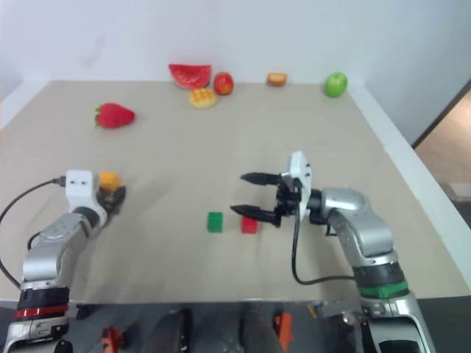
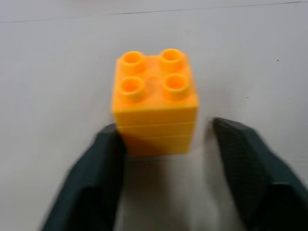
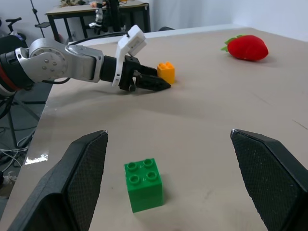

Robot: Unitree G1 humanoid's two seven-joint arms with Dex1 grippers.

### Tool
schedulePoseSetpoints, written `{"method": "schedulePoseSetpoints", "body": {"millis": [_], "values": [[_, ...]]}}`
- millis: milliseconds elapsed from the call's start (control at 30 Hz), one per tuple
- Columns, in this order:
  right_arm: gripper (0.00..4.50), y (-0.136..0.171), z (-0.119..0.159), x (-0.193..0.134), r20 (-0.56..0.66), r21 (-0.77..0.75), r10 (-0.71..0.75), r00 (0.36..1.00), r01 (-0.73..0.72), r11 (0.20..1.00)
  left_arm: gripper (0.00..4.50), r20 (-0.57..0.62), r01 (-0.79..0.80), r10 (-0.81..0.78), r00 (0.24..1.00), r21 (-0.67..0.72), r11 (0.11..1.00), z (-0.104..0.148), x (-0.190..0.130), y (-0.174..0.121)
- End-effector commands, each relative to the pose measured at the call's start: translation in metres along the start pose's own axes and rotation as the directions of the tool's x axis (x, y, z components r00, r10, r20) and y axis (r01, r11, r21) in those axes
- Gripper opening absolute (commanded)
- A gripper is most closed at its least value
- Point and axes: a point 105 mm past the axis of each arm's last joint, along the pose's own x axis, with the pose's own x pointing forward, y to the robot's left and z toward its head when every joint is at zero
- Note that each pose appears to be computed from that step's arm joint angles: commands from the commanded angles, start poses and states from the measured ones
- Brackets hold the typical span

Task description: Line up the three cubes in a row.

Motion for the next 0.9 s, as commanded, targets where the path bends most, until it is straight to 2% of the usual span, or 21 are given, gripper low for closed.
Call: {"method": "schedulePoseSetpoints", "body": {"millis": [33,200,300,367,433,500,600,733,900], "values": [[4.24,-0.001,0.012,-0.005,0.022,-0.049,-0.014,1.0,0.015,0.999,1.28,0.053,-0.041,0.04,0.998,0.023,0.999,0.015,0.001,0.008],[4.24,-0.003,0.011,-0.005,0.017,-0.049,-0.021,1.0,0.022,0.999,1.28,0.062,0.003,-0.008,0.998,0.073,0.997,0.016,0.006,0.001],[4.24,-0.003,0.012,-0.005,0.013,-0.051,-0.019,1.0,0.019,0.999,1.28,0.132,0.151,-0.169,0.977,0.14,0.979,0.028,0.008,-0.023],[4.24,-0.001,0.014,-0.006,0.015,-0.05,-0.011,1.0,0.012,0.999,1.28,0.183,0.292,-0.334,0.925,0.221,0.93,0.038,0.003,-0.045],[4.24,0.005,0.02,-0.011,0.025,-0.048,0.011,1.0,-0.01,0.999,1.28,0.195,0.5,-0.563,0.803,0.294,0.815,0.037,-0.011,-0.066],[4.24,0.013,0.023,-0.019,0.013,-0.043,0.03,0.999,-0.029,0.999,1.28,0.16,0.659,-0.731,0.664,0.336,0.673,0.026,-0.029,-0.071],[4.24,0.022,0.025,-0.032,-0.001,-0.021,0.043,0.999,-0.043,0.999,1.28,0.097,0.762,-0.83,0.548,0.352,0.544,0.016,-0.041,-0.068],[4.24,0.029,0.047,-0.048,0.074,0.015,0.031,0.997,-0.033,0.999,1.28,0.035,0.857,-0.924,0.382,0.362,0.368,0.012,-0.052,-0.071],[4.24,0.043,0.062,-0.043,0.142,0.018,0.047,0.989,-0.05,0.999,1.28,-0.002,0.903,-0.961,0.278,0.341,0.26,0.013,-0.042,-0.086]]}}
